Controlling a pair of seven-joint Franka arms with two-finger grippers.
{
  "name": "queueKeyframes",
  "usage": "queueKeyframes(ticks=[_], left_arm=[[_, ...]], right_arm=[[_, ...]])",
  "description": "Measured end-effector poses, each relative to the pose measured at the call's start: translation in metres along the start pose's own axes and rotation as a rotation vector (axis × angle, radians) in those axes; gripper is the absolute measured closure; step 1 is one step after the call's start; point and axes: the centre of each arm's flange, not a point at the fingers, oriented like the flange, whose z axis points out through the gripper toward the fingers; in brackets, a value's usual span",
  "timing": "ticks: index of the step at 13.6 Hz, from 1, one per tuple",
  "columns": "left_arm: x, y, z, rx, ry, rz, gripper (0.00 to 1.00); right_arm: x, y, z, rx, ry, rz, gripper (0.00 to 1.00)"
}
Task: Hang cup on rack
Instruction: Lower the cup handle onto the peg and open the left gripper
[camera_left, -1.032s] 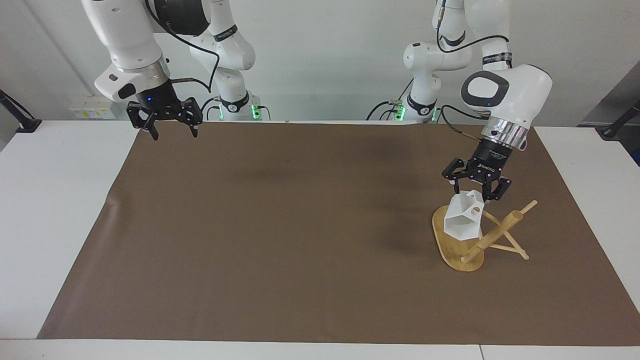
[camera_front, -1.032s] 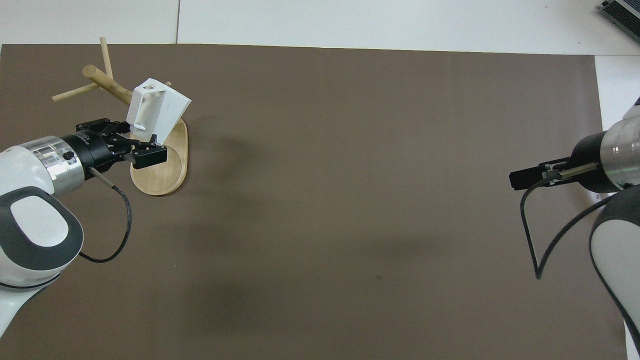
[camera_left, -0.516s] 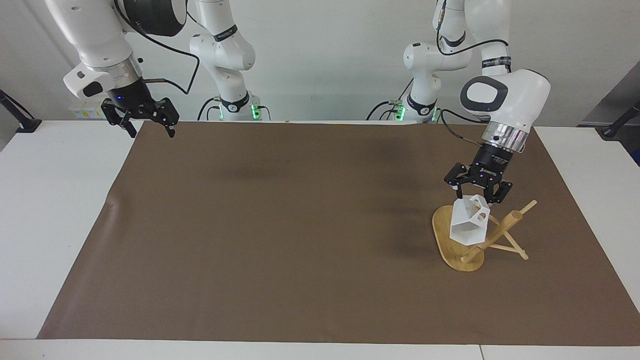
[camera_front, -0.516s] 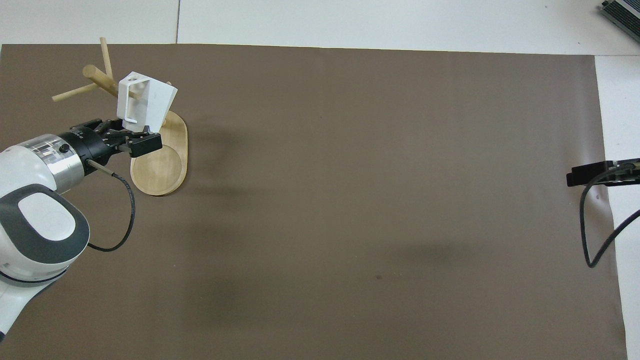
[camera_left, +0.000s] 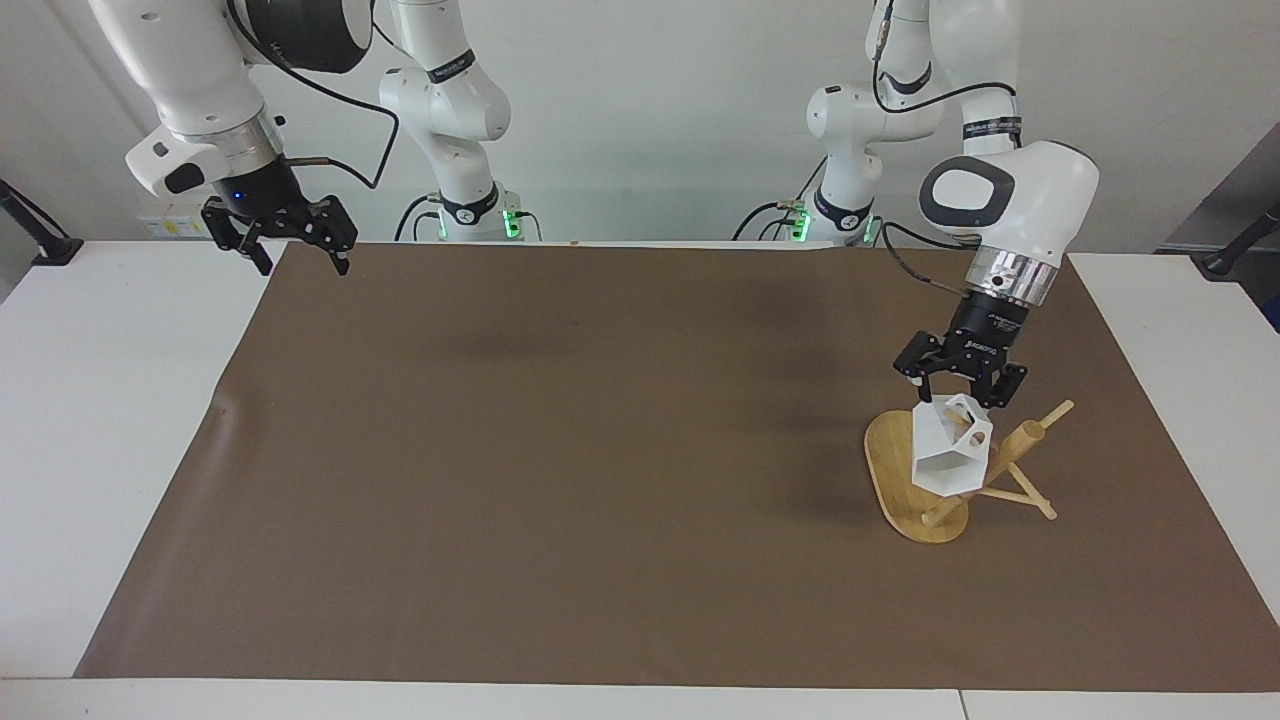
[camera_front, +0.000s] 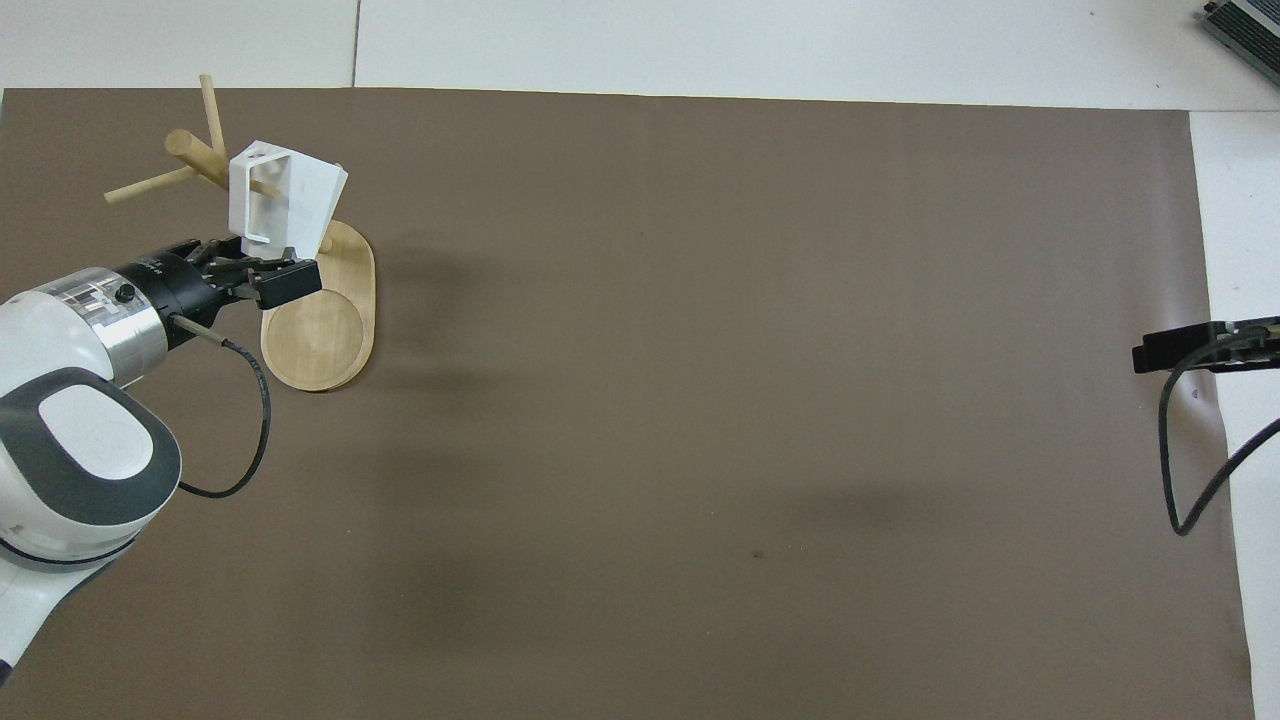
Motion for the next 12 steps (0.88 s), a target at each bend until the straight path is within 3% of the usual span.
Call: queueKeyframes(ticks=[1, 2, 3, 7, 12], left_arm=[[0.000, 0.000, 0.000, -0.002, -0.002, -0.002, 0.22], [-0.001, 0.000, 0.000, -0.003, -0.004, -0.004, 0.07], [-0.001, 0.000, -0.001, -0.004, -0.007, -0.007, 0.01], [-0.006, 0.002, -0.004, -0.001, -0.013, -0.011, 0.00], [-0.005, 0.023, -0.016, 0.036, 0.044, -0.033, 0.00]], right_arm=[[0.000, 0.002, 0.000, 0.000, 0.000, 0.004, 0.00], [0.000, 0.004, 0.000, 0.000, 0.000, 0.007, 0.00], [0.000, 0.004, 0.000, 0.000, 0.000, 0.008, 0.00], [0.000, 0.001, 0.000, 0.002, 0.001, 0.001, 0.00], [-0.002, 0.009, -0.001, 0.023, 0.005, 0.006, 0.00]])
